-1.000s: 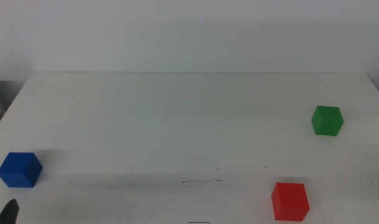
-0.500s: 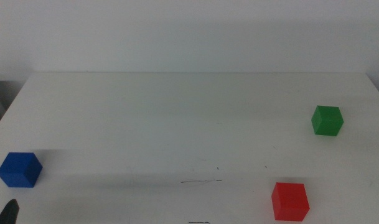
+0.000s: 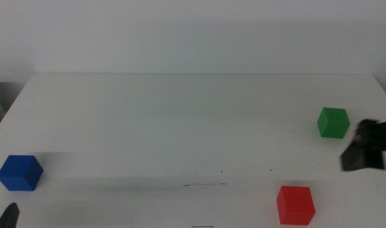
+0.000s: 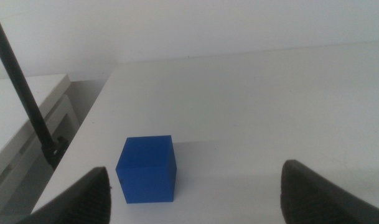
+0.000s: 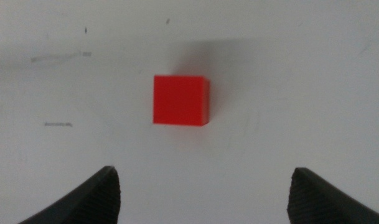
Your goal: Stack red cubes first, then green, then blue cubes in a specific spot.
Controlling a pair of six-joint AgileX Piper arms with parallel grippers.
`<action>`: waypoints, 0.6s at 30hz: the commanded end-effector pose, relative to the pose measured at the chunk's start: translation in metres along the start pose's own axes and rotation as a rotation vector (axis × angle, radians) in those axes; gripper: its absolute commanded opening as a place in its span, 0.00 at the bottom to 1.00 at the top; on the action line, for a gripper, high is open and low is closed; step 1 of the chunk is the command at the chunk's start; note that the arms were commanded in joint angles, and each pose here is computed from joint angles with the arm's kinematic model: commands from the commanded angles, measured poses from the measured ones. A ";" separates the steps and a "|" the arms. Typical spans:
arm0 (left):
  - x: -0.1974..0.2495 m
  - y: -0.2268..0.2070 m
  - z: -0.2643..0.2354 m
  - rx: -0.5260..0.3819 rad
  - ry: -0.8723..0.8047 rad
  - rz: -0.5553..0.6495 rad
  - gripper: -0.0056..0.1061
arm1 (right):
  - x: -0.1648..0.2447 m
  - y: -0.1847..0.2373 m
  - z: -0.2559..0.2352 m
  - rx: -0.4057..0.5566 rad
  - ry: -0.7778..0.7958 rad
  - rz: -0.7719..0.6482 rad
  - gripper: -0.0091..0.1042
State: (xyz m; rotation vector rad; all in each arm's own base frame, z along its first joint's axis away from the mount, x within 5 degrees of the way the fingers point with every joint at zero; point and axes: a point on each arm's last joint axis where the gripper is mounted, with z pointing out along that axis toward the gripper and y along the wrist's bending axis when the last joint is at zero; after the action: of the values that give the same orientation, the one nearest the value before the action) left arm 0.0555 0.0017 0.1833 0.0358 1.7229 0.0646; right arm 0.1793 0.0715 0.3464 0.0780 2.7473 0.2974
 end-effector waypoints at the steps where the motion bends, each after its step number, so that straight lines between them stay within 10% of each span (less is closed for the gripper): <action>1: -0.010 0.000 -0.002 -0.001 -0.106 -0.015 0.89 | -0.007 0.013 0.000 -0.012 -0.037 -0.015 0.90; 18: -0.010 0.000 -0.002 -0.001 -0.106 -0.015 0.89 | -0.022 0.051 0.091 0.075 0.172 -0.009 0.90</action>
State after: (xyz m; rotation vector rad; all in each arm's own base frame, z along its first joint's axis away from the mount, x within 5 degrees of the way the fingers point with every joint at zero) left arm 0.0555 0.0017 0.1833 0.0358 1.7229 0.0646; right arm 0.2308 0.1355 0.2699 0.0547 2.9916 0.1700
